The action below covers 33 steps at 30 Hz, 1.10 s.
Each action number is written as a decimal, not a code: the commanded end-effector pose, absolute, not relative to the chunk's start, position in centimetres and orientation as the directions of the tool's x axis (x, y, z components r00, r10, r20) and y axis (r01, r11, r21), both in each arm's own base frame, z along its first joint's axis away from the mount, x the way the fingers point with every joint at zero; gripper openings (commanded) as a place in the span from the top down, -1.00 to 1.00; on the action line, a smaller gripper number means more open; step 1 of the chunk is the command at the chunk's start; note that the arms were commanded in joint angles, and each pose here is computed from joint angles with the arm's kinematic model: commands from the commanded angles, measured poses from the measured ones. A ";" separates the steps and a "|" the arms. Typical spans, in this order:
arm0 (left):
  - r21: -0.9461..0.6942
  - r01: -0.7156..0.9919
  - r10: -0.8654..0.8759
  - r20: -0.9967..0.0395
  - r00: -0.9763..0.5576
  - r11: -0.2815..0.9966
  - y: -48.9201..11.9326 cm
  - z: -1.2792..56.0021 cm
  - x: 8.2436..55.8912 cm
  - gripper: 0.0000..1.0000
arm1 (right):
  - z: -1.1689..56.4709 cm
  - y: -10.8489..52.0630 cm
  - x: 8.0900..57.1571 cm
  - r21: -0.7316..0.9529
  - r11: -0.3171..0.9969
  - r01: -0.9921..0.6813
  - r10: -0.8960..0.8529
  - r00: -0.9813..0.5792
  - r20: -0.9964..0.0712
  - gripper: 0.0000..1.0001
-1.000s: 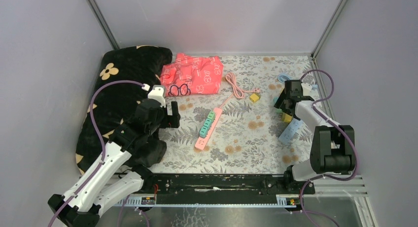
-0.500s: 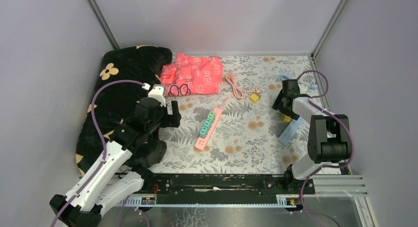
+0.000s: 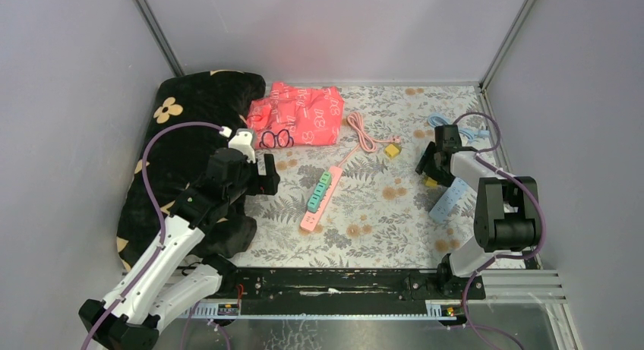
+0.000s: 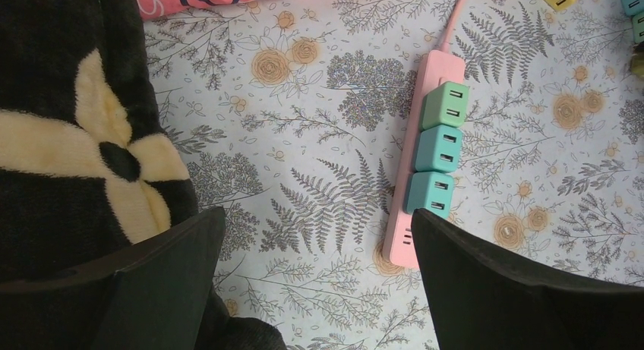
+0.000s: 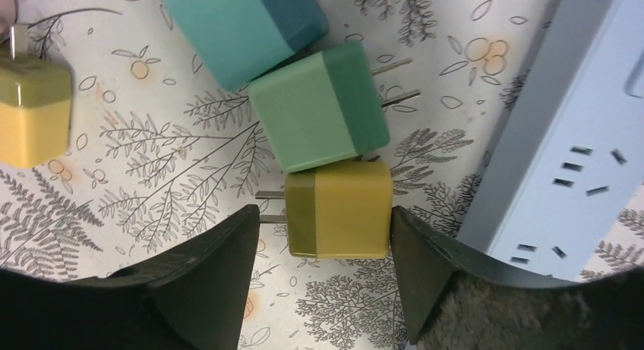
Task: Insert the plug
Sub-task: Adjust the plug at the center of the board.
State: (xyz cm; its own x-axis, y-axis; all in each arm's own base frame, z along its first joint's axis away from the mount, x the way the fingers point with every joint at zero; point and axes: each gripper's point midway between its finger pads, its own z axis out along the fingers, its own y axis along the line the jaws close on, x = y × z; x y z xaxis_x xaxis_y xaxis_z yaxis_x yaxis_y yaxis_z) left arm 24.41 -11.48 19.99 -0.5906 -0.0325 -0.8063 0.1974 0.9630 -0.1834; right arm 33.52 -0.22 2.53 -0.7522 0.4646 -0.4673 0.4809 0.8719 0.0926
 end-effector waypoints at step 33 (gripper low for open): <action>-0.201 0.232 -0.037 -0.825 -0.564 0.952 -11.9 20.5 25.2 -1.00 | 4.3 2.9 35.9 0.045 0.958 0.283 0.261 -0.797 -0.545 -0.52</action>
